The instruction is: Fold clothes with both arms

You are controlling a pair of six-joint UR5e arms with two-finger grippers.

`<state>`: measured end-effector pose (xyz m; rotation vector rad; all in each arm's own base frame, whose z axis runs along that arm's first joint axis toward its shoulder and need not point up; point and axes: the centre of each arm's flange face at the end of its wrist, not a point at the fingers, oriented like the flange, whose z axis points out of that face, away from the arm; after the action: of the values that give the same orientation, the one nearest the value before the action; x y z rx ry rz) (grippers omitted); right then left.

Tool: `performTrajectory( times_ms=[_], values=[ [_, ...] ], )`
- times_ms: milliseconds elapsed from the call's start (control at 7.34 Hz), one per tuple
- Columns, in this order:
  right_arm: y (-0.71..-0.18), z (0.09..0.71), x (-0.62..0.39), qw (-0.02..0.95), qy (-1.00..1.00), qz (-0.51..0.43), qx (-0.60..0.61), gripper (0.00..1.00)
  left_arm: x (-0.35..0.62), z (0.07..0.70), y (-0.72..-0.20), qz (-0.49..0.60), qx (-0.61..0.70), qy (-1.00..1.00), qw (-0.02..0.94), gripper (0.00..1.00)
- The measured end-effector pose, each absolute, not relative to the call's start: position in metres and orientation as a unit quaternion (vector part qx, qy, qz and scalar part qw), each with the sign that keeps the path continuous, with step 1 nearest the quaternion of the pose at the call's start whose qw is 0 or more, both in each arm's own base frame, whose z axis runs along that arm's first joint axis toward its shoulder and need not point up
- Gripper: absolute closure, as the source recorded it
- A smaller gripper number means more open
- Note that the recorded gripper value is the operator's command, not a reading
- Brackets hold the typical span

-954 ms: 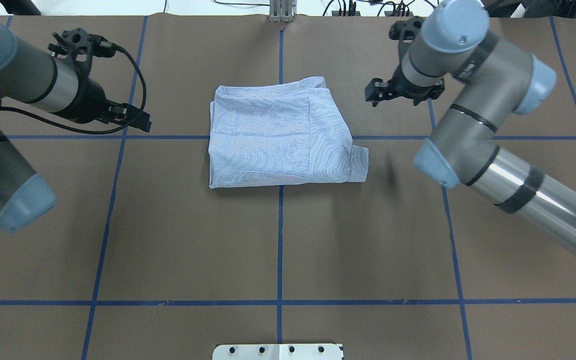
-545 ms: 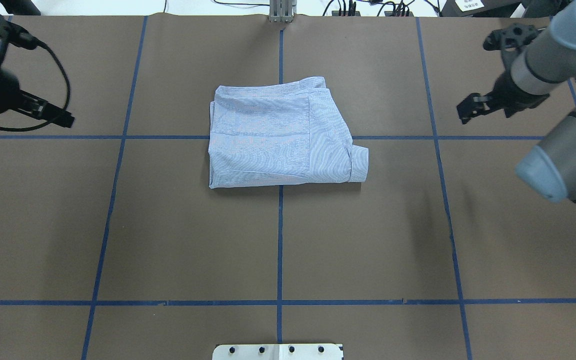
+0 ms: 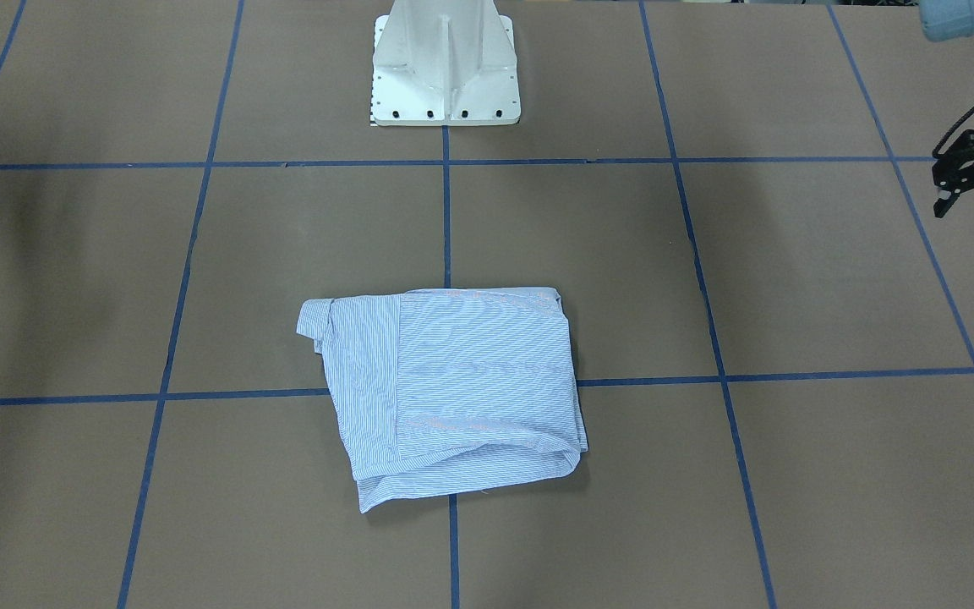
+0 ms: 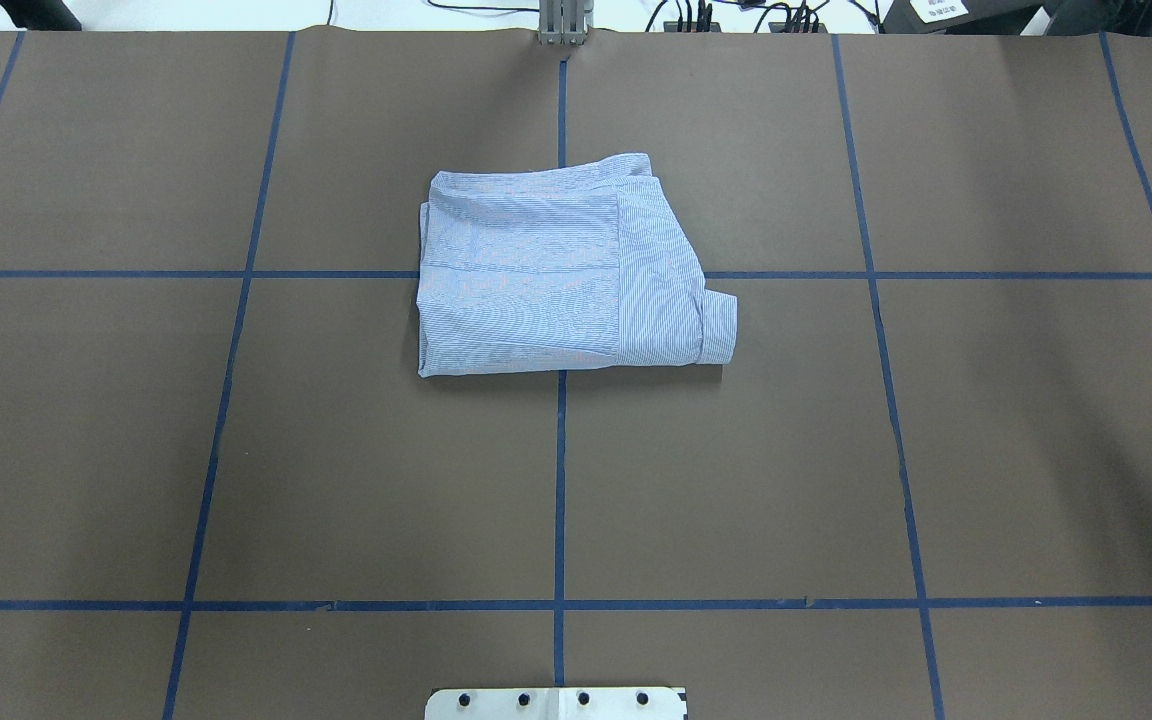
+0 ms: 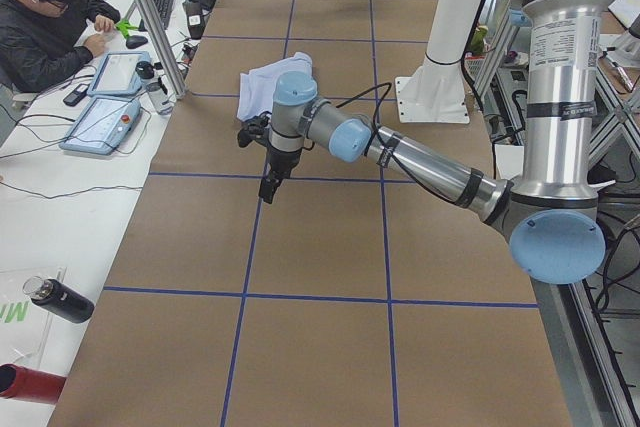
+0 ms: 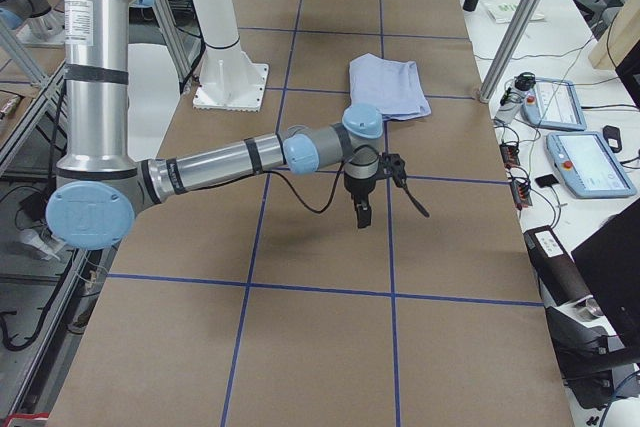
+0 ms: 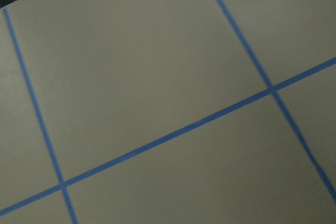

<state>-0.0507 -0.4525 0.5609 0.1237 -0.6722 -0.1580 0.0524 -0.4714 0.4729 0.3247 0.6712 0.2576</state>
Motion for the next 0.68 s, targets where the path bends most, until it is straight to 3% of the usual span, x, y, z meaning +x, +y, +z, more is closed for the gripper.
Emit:
performTrajectory(
  times_ms=[273,681],
  values=[
    [-0.421,0.595,-0.030,0.936,-0.339,-0.076,0.053,0.00,0.012,0.523,-0.460,0.099,0.150,0.327,0.928,0.00],
    [-0.414,0.603,-0.026,0.935,-0.343,-0.072,0.047,0.00,-0.042,0.589,-0.401,0.079,0.122,0.376,0.915,0.00]
  ],
)
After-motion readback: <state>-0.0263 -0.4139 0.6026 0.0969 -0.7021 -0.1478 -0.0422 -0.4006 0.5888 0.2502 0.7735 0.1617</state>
